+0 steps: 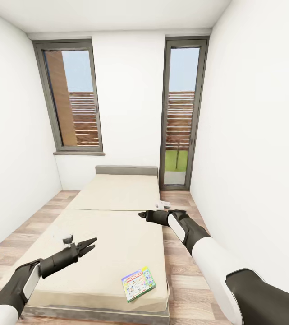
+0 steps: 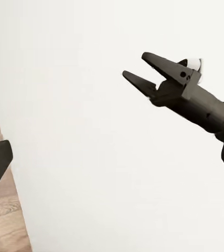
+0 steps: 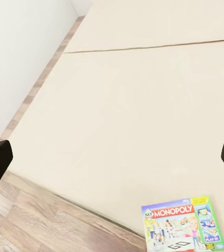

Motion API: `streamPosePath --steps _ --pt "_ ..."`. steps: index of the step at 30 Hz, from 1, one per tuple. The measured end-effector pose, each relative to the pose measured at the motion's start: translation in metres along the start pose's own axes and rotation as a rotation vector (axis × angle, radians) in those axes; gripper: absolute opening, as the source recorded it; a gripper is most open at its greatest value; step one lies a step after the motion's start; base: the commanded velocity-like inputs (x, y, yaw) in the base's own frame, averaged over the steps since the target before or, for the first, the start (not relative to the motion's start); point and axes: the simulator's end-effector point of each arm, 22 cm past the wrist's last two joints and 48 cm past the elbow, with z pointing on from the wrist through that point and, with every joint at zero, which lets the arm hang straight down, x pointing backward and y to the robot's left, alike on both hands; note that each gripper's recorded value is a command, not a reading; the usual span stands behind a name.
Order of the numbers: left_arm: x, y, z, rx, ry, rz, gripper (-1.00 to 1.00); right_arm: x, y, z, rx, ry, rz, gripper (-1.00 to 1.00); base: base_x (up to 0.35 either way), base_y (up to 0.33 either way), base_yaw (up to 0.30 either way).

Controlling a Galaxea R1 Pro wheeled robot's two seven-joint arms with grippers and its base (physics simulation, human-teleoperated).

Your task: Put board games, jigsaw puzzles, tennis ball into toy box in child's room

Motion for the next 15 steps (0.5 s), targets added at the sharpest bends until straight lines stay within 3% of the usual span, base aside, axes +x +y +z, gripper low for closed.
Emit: streamPosePath --steps 4,9,15 --pt "0.006 0.018 0.001 -0.062 -0.001 -0.031 1.00 0.000 0.000 0.000 0.000 0.000 0.001 1.00 0.000 0.000 0.000" --pt "0.027 0.051 -0.002 -0.162 0.011 -0.105 1.00 0.000 0.000 0.000 0.000 0.000 0.000 1.00 0.000 0.000 0.000" --pt "0.034 0.074 -0.006 -0.264 0.019 -0.121 1.00 0.000 0.000 0.000 0.000 0.000 -0.001 1.00 0.000 0.000 0.000"
